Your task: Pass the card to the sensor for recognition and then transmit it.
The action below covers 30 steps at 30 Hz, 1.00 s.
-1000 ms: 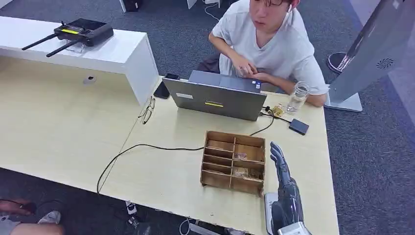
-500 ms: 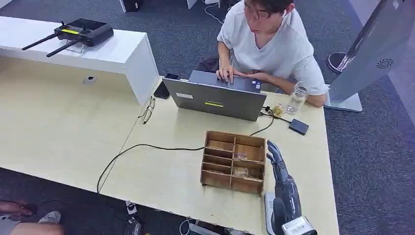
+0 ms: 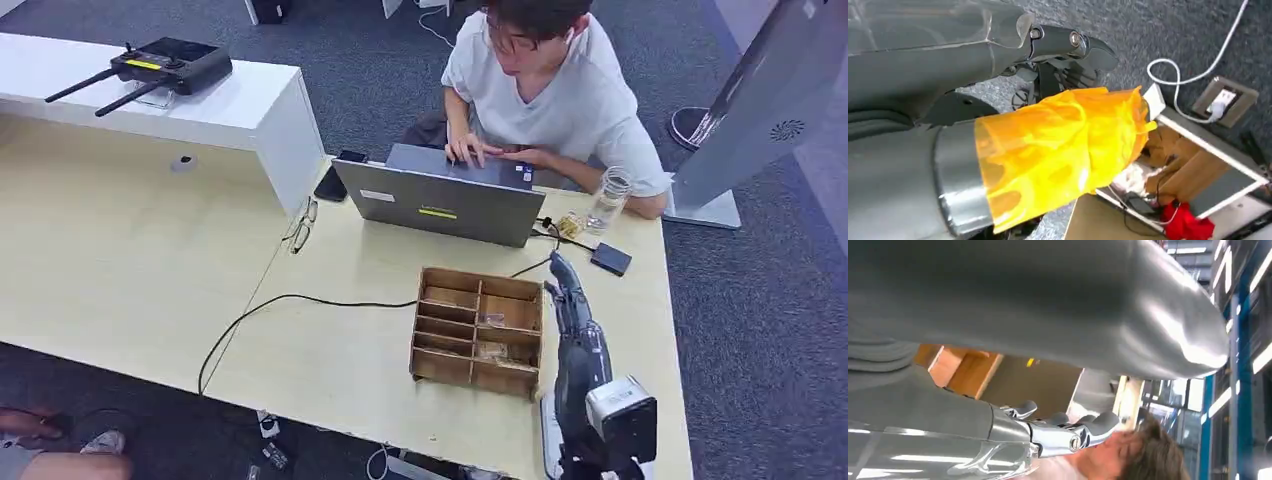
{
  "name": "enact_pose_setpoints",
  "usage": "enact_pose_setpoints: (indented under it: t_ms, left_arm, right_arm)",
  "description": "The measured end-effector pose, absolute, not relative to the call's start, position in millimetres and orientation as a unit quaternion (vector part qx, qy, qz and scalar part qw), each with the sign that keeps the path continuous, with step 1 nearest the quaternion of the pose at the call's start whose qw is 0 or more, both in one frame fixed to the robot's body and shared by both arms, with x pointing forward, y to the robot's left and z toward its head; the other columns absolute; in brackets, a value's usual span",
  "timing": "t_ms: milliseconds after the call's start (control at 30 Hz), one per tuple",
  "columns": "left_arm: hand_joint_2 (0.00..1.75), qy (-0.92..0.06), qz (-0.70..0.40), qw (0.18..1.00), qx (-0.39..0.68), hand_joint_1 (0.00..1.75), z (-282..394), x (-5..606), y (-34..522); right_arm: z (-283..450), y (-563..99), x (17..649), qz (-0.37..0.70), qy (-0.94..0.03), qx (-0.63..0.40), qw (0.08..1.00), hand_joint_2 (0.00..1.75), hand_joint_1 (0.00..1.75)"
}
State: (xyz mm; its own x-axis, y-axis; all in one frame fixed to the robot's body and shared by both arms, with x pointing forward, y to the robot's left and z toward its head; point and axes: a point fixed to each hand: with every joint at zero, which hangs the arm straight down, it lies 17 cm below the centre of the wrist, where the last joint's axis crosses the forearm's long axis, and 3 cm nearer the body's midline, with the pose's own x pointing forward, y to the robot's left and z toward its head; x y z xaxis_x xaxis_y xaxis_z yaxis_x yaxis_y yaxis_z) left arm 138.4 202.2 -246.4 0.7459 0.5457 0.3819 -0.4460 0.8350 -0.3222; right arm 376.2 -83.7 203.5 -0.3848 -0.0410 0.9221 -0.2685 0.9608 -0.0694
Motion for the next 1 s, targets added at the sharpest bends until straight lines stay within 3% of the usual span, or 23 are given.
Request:
enact_pose_setpoints:
  t_ms: [467,1000]
  left_arm:
    - [0.00,-0.245,0.315,0.914,-0.068,0.00,-249.2,138.5,226.4]
    - [0.00,-0.252,0.358,0.899,-0.019,0.00,-251.3,135.3,248.7]
  right_arm:
    - [212.4,-142.3,431.4,0.088,-0.840,0.032,0.535,0.00,0.00]
    - [203.1,-164.4,437.9,0.082,-0.838,-0.008,0.539,0.00,0.00]
